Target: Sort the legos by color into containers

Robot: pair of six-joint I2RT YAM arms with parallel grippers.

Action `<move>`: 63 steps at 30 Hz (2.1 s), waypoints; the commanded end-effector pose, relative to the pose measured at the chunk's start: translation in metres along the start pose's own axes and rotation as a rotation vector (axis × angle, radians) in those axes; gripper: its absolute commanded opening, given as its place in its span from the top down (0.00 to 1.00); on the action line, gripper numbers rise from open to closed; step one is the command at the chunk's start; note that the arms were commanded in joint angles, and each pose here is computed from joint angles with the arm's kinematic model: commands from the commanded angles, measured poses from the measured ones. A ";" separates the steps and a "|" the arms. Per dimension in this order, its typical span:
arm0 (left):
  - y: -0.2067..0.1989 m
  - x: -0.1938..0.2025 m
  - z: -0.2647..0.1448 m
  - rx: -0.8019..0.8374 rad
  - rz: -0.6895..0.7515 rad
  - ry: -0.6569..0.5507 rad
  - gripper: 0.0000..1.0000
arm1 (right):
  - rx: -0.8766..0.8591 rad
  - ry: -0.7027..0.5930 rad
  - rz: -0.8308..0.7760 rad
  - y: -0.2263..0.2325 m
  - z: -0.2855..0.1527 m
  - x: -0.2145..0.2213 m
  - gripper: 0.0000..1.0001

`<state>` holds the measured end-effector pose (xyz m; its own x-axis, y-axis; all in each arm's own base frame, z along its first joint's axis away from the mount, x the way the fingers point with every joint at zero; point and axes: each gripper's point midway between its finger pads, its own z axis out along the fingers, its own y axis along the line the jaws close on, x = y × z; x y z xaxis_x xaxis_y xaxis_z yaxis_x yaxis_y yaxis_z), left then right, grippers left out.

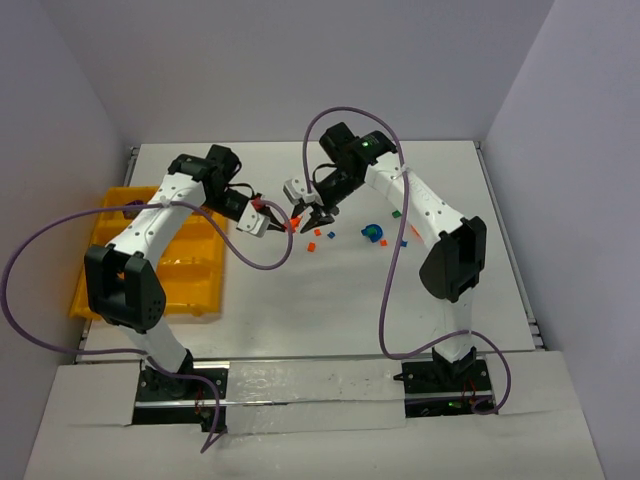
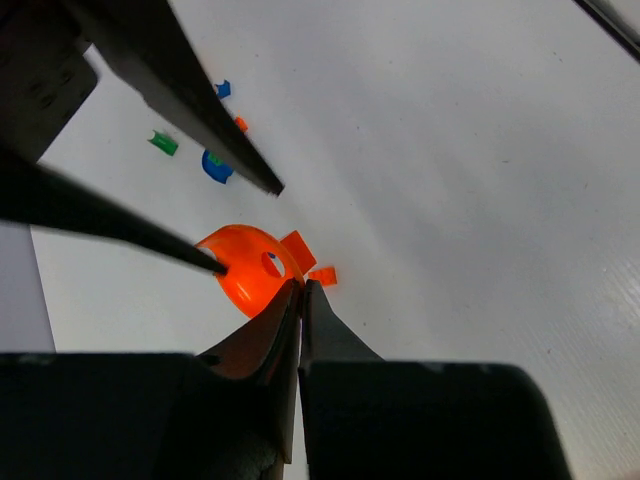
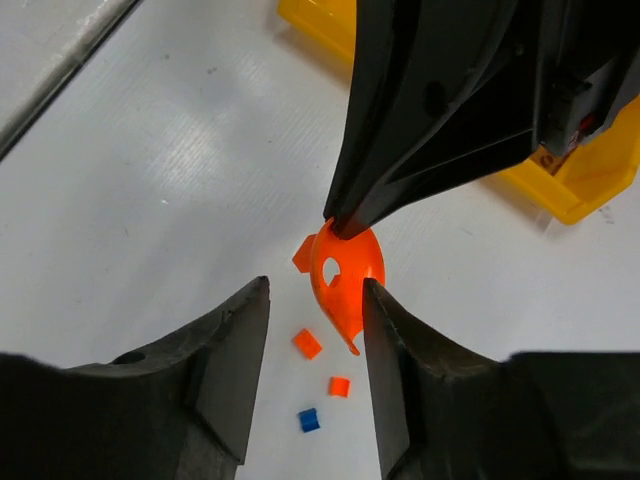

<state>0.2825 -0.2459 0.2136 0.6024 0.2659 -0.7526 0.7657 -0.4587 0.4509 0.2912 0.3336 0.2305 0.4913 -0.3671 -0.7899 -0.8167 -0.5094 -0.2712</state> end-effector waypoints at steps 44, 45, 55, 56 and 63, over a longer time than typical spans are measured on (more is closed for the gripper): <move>-0.049 0.111 -0.163 -0.723 -1.078 0.482 1.00 | 0.756 0.132 0.784 -0.014 -0.120 0.113 0.00; -0.051 0.117 -0.170 -0.757 -1.100 0.524 1.00 | 0.764 0.131 0.787 -0.014 -0.121 0.114 0.00; -0.090 0.161 -0.175 -0.795 -1.465 0.659 1.00 | 0.804 0.157 0.875 -0.014 -0.122 0.129 0.00; -0.093 0.164 -0.175 -0.798 -1.480 0.668 1.00 | 0.808 0.163 0.883 -0.014 -0.123 0.130 0.00; -0.108 0.186 -0.186 -0.912 -1.541 0.738 1.00 | 0.870 0.211 0.913 -0.014 -0.132 0.139 0.00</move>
<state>0.3416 -0.0049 0.1100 -0.8098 0.3795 -0.4475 0.4659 0.8794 -0.0973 0.4005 0.1944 0.1842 -0.3753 -0.4938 -0.7844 -0.8107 0.5852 0.0195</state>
